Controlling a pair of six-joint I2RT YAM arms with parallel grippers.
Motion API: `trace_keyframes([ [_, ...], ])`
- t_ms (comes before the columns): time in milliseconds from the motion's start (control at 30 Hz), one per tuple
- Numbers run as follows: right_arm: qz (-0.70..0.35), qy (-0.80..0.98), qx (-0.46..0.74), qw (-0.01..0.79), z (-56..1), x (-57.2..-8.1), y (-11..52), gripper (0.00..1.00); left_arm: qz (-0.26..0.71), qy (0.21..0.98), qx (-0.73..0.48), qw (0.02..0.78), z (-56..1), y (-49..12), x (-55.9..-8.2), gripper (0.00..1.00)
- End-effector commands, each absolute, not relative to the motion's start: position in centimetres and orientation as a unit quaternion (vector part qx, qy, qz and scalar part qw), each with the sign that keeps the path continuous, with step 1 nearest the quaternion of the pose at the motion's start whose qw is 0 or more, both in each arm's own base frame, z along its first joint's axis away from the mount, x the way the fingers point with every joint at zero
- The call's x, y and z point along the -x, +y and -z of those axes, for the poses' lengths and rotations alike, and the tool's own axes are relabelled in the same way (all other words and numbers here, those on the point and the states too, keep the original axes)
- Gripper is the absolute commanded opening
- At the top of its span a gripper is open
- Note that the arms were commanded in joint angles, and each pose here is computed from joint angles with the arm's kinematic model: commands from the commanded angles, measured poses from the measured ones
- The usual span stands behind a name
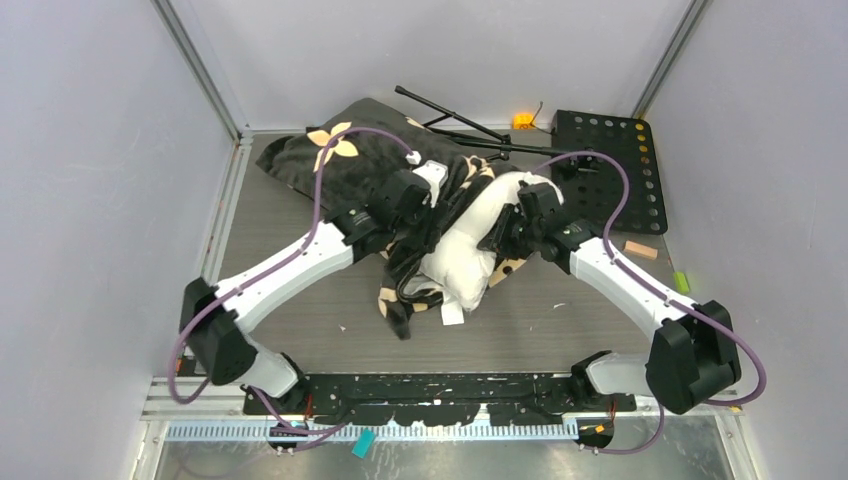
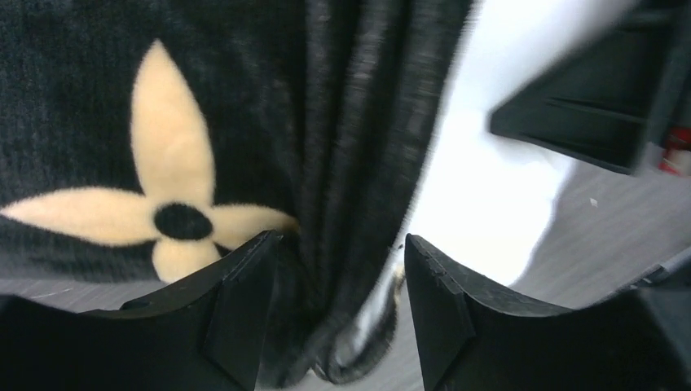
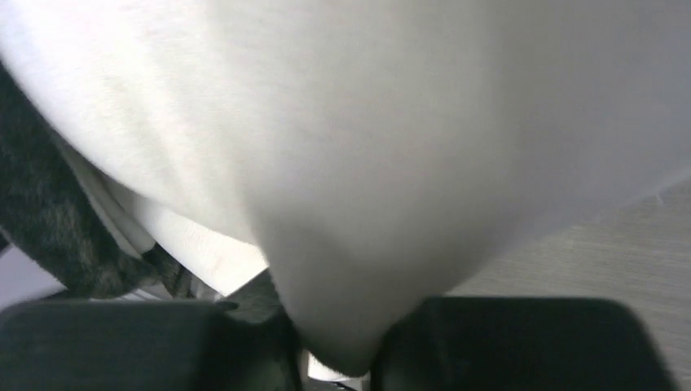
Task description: Remove the pillowcase from the pillow
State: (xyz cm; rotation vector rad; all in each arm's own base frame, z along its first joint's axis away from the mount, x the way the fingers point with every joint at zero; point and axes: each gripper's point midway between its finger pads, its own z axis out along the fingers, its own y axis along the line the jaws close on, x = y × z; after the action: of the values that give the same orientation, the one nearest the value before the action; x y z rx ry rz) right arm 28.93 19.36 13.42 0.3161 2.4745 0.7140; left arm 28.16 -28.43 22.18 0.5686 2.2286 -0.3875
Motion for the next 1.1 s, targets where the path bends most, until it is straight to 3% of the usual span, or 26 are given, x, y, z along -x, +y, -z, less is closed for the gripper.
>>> trace_keyframes([
  [0, -0.273, 0.910, -0.110, 0.291, -14.3, -29.6, 19.7, 0.09, 0.150, 0.876, -0.192, 0.416, -22.0, -28.5, -32.5, 0.58],
  [33, -0.273, 0.910, -0.109, 0.293, -14.5, -29.4, 19.6, 0.02, 0.151, 0.877, -0.187, 0.416, -21.7, -28.5, -33.1, 0.58],
  [167, -0.264, 0.907, -0.105, 0.311, -15.9, -28.8, 18.7, 0.00, 0.162, 0.876, -0.188, 0.413, -20.9, -28.7, -34.3, 0.49],
  [233, -0.238, 0.908, -0.109, 0.326, -16.6, -28.8, 17.4, 0.00, 0.136, 0.883, -0.166, 0.417, -20.5, -26.9, -35.3, 0.32],
  [300, -0.166, 0.907, -0.158, 0.354, -17.3, -29.3, 13.6, 0.00, 0.105, 0.901, -0.107, 0.407, -19.8, -23.3, -36.4, 0.02],
  [333, -0.125, 0.899, -0.200, 0.369, -17.7, -29.5, 11.0, 0.00, 0.094, 0.908, -0.058, 0.405, -19.6, -20.8, -37.1, 0.00],
  [533, -0.092, 0.818, -0.375, 0.426, -19.4, -28.6, 0.9, 0.00, 0.203, 0.868, 0.183, 0.413, -17.1, -10.4, -37.4, 0.00],
  [767, -0.199, 0.864, -0.292, 0.358, -17.6, -29.6, 5.6, 0.00, 0.245, 0.864, 0.171, 0.405, -17.4, -10.4, -35.7, 0.00],
  [933, -0.243, 0.872, -0.259, 0.336, -17.8, -29.8, 7.5, 0.00, 0.276, 0.858, 0.132, 0.413, -19.9, -11.4, -34.1, 0.26],
  [1067, -0.242, 0.871, -0.250, 0.346, -18.3, -29.5, 7.4, 0.00, 0.265, 0.859, 0.119, 0.421, -21.4, -10.9, -32.0, 0.56],
])
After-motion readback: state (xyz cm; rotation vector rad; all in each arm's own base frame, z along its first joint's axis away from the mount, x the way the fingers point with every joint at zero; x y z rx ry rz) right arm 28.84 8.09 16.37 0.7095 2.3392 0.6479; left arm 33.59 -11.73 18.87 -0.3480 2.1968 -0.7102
